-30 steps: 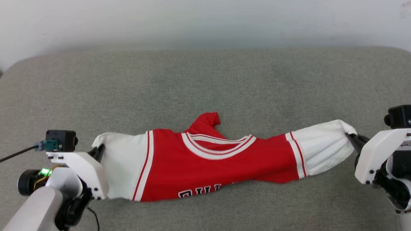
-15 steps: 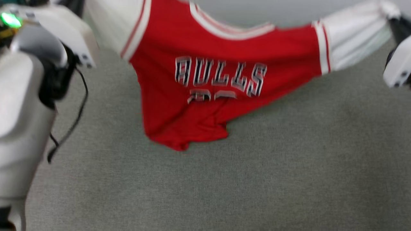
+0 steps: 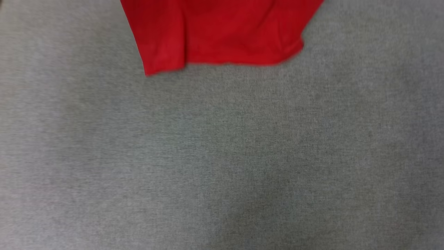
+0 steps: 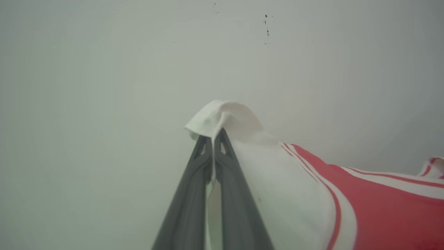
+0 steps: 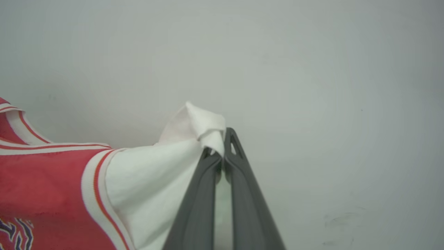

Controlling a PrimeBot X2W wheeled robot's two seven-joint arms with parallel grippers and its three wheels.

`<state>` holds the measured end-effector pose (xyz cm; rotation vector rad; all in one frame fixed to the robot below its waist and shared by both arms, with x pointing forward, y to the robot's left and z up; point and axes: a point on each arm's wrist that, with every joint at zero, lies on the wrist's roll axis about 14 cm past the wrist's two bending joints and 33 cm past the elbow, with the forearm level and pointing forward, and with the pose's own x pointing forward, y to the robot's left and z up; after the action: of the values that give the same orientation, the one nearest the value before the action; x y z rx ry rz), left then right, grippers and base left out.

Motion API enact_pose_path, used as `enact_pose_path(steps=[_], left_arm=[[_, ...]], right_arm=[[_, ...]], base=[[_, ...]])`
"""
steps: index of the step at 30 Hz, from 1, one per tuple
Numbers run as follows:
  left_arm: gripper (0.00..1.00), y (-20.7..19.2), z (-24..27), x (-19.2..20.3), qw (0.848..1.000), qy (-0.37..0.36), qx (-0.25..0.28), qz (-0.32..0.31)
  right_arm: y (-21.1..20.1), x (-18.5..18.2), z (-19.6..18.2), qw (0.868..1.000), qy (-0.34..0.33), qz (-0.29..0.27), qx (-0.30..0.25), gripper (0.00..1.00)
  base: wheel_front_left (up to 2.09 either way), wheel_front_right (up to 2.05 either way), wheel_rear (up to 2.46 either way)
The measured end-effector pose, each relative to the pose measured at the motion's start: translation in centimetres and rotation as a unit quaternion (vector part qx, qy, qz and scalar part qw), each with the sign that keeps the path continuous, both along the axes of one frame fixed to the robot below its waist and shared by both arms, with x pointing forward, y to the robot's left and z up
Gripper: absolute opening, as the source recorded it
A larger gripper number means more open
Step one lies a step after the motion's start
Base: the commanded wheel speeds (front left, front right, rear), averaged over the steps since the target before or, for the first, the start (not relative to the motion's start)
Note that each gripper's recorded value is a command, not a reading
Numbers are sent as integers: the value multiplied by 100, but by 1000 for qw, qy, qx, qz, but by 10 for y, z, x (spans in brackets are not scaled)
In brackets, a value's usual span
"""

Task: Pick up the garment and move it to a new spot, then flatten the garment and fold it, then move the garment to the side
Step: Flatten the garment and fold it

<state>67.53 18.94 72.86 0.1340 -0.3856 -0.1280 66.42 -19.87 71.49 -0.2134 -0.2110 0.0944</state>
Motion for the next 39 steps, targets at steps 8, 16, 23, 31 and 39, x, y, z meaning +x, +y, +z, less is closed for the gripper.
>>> enact_pose_path(steps=[8, 16, 23, 31, 39], left_arm=[[0, 3, -9, 35, 999, -20, -29, 0], [0, 1, -87, 58, 997, 54, -53, -4], [0, 12, -171, 43, 987, 132, -95, 3], [0, 30, -223, -29, 973, 192, -127, 22], [0, 38, -244, -135, 965, 215, -142, 42]], right_arm=[[13, 32, 20, 998, -48, 14, -30, 0], [33, 62, -47, 999, 27, 32, -34, 0], [42, 57, -147, 990, 131, 47, 8, 0], [36, -18, -215, 976, 205, 55, 45, 0], [23, -127, -255, 959, 263, 51, 95, 0]], base=[[0, 0, 0], [0, 0, 0], [0, 0, 0], [0, 0, 0], [0, 0, 0]])
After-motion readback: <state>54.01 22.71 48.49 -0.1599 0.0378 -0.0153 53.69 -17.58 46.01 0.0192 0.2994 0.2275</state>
